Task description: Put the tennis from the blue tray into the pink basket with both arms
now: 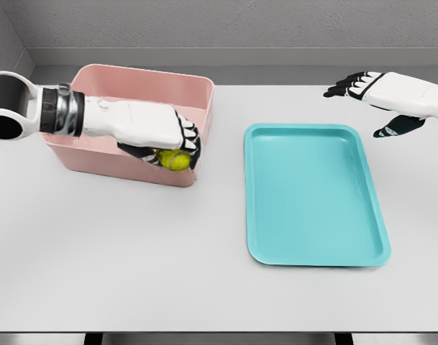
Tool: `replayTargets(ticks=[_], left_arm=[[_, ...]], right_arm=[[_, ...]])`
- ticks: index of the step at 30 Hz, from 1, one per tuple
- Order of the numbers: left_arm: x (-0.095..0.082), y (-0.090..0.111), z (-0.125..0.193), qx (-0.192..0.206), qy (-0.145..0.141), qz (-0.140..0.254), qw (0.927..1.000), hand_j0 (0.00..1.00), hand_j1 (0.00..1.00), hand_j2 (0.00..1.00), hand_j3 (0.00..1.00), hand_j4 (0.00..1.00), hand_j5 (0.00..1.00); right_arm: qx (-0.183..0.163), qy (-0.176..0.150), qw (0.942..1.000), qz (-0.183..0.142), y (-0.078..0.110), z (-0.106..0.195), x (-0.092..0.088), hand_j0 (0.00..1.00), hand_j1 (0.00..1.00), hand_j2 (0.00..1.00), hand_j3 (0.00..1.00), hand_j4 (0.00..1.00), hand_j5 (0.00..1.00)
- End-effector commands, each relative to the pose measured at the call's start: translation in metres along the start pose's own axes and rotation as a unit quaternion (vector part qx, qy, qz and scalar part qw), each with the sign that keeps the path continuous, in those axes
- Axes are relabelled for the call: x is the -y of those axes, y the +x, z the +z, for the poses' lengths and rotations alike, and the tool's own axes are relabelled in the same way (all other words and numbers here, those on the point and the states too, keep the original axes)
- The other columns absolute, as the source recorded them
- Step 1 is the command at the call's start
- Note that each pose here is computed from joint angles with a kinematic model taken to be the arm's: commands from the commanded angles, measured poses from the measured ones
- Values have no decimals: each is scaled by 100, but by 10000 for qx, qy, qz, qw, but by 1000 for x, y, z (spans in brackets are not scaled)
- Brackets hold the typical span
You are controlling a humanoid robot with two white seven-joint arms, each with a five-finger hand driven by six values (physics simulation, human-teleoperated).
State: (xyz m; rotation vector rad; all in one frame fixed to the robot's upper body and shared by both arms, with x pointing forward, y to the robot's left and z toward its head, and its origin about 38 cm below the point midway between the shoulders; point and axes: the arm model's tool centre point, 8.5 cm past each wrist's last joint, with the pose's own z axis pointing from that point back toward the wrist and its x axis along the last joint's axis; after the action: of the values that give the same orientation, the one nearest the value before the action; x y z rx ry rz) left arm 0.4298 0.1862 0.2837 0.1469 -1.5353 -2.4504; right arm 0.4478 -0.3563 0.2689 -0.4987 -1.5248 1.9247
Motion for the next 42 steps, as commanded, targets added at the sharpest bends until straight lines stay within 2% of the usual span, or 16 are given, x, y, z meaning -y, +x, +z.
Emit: replayTargets(ticks=[1,7,12,19,20,22,23,27,31,34,36,37,38,39,40,42], left_arm=[[3,-11,3,-135,14,150,9998,51,51,51,51,51,51],[1,-42,17,-600,92,344,9976,51,51,51,51,51,51],[6,-64,6,-799,144,615,9948,51,51,51,51,51,51],[8,-91,7,-1125,411,972,9880,52,52,52,52,52,52],[10,-91,6,-1130,403,983,9879,56,56,56,56,56,56],[10,-91,6,-1130,406,985,9879,95,95,95,95,95,95],[11,-91,7,-1129,402,988,9879,100,100,100,100,100,100],[10,-89,7,-1103,402,972,9883,100,100,100,100,100,100],[-4,-55,22,-740,465,586,9945,100,100,100,100,100,100],[-2,-36,45,-607,541,596,9949,100,100,100,100,100,100],[-1,-32,67,-738,1099,638,9891,100,100,100,100,100,100],[0,-35,81,-918,1461,652,9828,100,100,100,100,100,100],[6,-35,81,-943,1688,736,9784,100,100,100,100,100,100],[10,-35,83,-975,1745,780,9767,100,100,100,100,100,100],[14,-36,94,-1102,1691,789,9762,100,100,100,100,100,100],[21,-36,93,-1106,1651,854,9763,100,100,100,100,100,100]], right_arm=[[-9,-24,10000,-23,0,1,1,100,100,100,100,100,100],[-9,-24,10000,-23,0,1,1,100,100,100,100,100,100],[-9,-22,10000,-17,0,1,1,100,100,100,100,100,100],[5,-27,10000,-16,0,0,1,100,100,100,100,100,100],[5,-27,10000,-16,0,0,1,100,100,100,100,100,100],[5,-27,10000,-16,0,0,1,100,100,100,100,100,100],[5,-27,10000,-16,0,0,1,100,100,100,100,100,100],[5,-27,10000,-16,0,0,1,100,100,100,100,100,100],[5,-27,10000,-16,0,0,1,100,100,100,100,100,100],[5,-27,10000,-16,0,0,1,100,100,100,100,100,100],[5,-27,10000,-16,0,0,1,100,100,100,100,100,100],[11,-28,10000,-13,1,0,1,100,100,100,100,100,100],[12,-28,10000,-13,1,0,1,100,100,100,100,100,100],[5,-25,10000,-11,1,1,1,100,100,100,100,100,100],[5,-25,10000,-11,1,1,1,100,100,100,100,100,100],[-15,-16,10000,-4,0,3,2,100,100,100,100,100,100]])
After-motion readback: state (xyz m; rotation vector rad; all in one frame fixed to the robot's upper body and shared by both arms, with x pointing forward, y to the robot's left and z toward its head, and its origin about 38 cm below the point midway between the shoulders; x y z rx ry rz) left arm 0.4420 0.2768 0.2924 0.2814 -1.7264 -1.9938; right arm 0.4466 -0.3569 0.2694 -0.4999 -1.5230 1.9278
